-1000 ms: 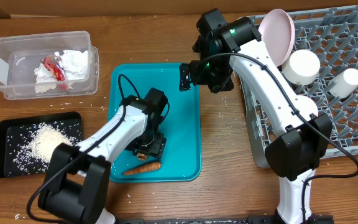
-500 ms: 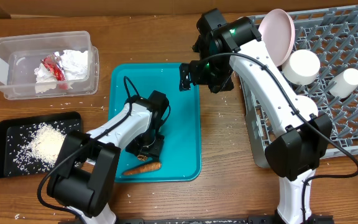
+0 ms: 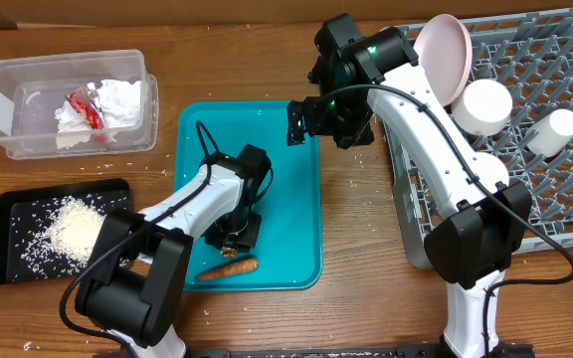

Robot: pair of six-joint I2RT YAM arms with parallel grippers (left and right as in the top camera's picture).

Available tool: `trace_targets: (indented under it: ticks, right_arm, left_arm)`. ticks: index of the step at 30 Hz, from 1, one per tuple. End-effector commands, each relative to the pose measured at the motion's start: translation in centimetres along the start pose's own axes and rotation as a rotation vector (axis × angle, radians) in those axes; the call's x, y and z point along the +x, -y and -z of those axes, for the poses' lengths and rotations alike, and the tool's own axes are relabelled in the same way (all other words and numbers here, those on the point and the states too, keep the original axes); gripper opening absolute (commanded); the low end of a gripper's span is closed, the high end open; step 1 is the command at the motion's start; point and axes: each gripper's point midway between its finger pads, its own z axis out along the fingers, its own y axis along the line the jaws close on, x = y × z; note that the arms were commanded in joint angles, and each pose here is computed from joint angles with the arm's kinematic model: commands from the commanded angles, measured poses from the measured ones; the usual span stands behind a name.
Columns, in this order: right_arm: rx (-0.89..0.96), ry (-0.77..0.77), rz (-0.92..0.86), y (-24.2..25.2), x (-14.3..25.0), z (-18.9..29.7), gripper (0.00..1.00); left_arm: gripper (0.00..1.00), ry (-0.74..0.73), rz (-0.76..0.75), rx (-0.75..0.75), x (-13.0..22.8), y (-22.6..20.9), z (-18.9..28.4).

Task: Sort waste into correct bins and load items into the dishwasher
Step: 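Grasp the brown scrap with the left gripper and lift it, then carry the scrap left and drop it onto the black rice tray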

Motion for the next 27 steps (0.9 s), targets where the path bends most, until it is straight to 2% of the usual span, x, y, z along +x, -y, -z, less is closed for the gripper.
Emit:
trace_targets:
  ticks: [1, 13, 22, 27]
  right_arm:
    - [-0.013, 0.038, 0.013, -0.5, -0.2, 1.4, 1.0]
    - [-0.011, 0.032, 0.01, -0.4, -0.1, 1.4, 1.0]
    - [-0.009, 0.026, 0.008, -0.4, 0.1, 1.3, 1.0]
    - [-0.008, 0.024, 0.008, -0.3, 0.1, 1.3, 1.0]
  left_arm:
    - [0.36, 0.028, 0.07, -0.024, -1.3, -0.9, 0.8]
    - [0.34, 0.045, 0.281, 0.016, -3.5, -5.6, 4.2]
    - [0.35, 0.106, 0.638, 0.074, -4.8, -14.8, 10.1]
    - [0.38, 0.117, 0.922, 0.115, -3.1, -22.0, 10.0]
